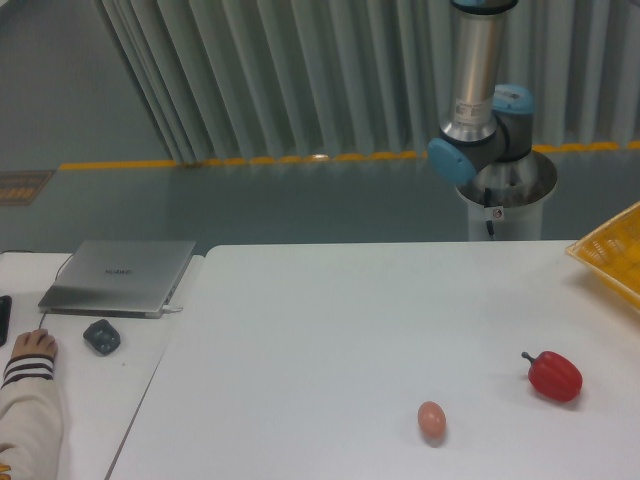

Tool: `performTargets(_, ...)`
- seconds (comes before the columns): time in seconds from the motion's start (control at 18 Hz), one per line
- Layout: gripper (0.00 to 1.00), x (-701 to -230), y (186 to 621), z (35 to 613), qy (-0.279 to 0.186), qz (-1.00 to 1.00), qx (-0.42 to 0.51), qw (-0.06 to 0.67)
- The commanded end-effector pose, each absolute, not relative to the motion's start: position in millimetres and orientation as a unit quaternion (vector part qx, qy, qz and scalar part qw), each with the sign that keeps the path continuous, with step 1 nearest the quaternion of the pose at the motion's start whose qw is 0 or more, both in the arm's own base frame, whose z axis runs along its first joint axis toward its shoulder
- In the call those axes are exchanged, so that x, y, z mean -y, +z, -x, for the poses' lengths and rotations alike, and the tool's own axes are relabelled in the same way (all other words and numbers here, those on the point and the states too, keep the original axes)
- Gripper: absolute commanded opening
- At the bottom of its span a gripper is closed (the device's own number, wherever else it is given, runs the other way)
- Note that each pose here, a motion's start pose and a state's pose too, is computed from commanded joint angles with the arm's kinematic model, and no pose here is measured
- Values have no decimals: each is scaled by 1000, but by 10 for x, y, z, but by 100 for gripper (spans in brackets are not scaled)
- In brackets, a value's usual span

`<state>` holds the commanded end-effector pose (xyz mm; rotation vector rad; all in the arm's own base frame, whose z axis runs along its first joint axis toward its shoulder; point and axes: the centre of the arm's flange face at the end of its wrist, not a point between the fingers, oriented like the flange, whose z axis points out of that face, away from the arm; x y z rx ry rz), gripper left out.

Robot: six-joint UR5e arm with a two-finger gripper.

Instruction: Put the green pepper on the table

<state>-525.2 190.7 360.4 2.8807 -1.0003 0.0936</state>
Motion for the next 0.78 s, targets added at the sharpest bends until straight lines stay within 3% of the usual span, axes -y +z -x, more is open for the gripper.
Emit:
performTargets(0.22,100,-1798,3644,5332,15,-993,119,-5)
performTargets(0.56,100,-1914,3673,5375,-17,-986,-165,-15)
performTargets(0.78,100,-1944,3590,5465,-36,-967,-251,-21)
